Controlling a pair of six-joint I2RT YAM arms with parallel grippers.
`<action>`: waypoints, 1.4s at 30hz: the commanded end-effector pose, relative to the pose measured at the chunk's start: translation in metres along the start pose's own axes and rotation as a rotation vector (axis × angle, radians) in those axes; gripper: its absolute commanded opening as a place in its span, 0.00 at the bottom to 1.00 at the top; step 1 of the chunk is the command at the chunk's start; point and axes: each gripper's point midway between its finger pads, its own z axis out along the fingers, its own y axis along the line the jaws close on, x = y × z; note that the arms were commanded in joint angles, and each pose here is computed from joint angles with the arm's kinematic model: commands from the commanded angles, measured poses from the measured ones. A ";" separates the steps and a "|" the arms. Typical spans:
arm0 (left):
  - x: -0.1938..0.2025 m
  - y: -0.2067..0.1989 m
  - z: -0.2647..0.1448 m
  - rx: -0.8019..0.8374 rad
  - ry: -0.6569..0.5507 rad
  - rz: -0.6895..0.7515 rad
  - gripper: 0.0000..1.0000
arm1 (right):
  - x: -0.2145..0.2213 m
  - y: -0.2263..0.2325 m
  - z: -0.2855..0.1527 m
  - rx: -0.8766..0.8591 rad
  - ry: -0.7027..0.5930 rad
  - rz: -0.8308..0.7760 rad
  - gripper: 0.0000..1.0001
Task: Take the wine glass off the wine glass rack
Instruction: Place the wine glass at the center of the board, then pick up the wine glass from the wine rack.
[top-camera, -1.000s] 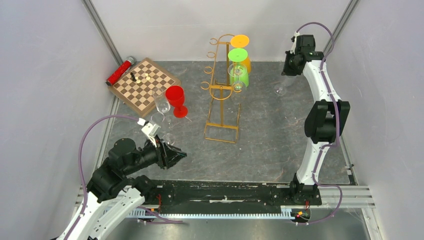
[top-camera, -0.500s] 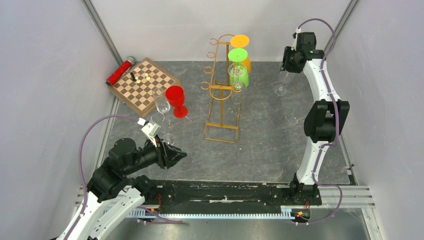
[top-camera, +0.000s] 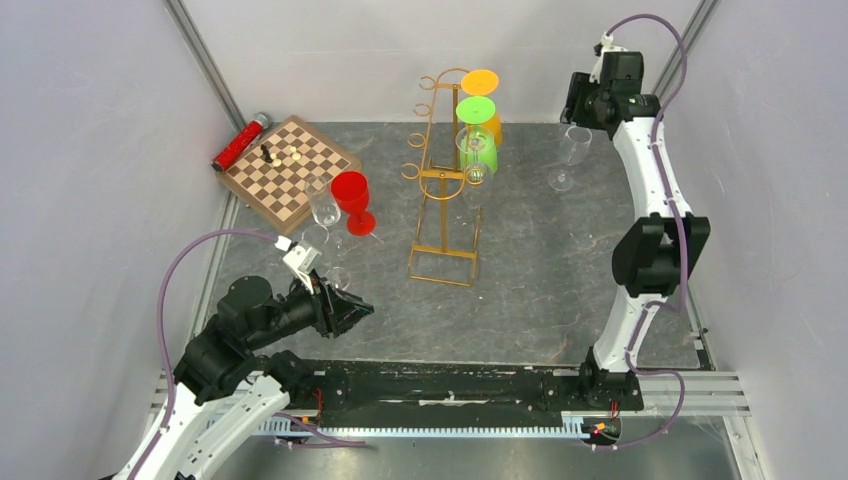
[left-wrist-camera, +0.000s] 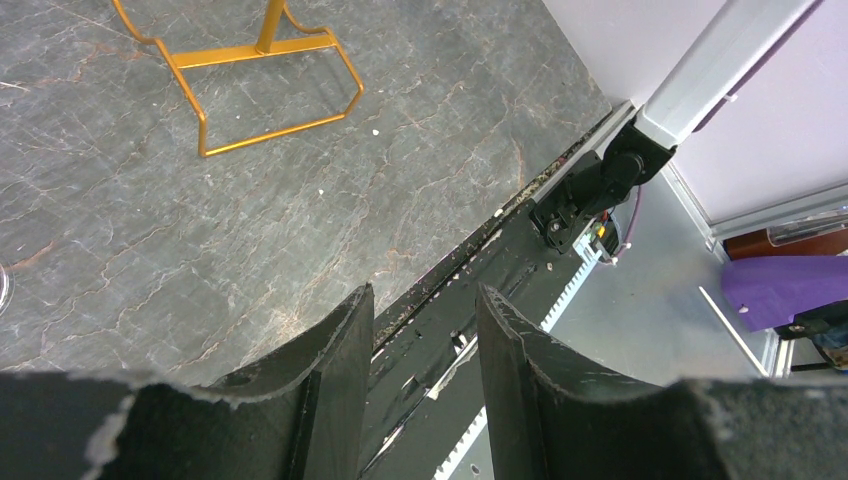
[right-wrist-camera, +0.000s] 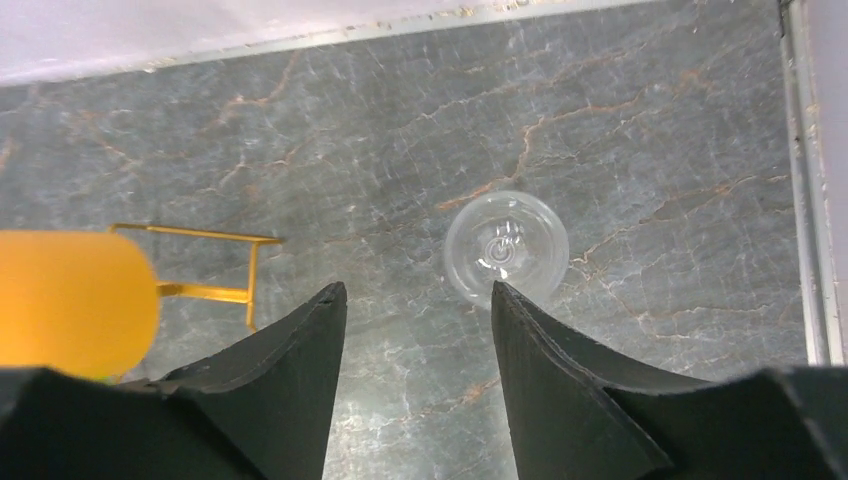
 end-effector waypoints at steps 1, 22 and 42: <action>-0.008 0.000 0.002 -0.004 -0.031 -0.004 0.49 | -0.058 0.023 -0.077 -0.089 -0.252 -0.008 0.60; -0.008 0.000 0.003 -0.001 -0.027 -0.006 0.49 | -0.001 0.131 -0.220 -0.777 -0.327 0.210 0.74; -0.009 0.001 0.000 -0.012 -0.045 -0.007 0.49 | 0.028 0.189 -0.224 -0.950 -0.198 0.309 0.66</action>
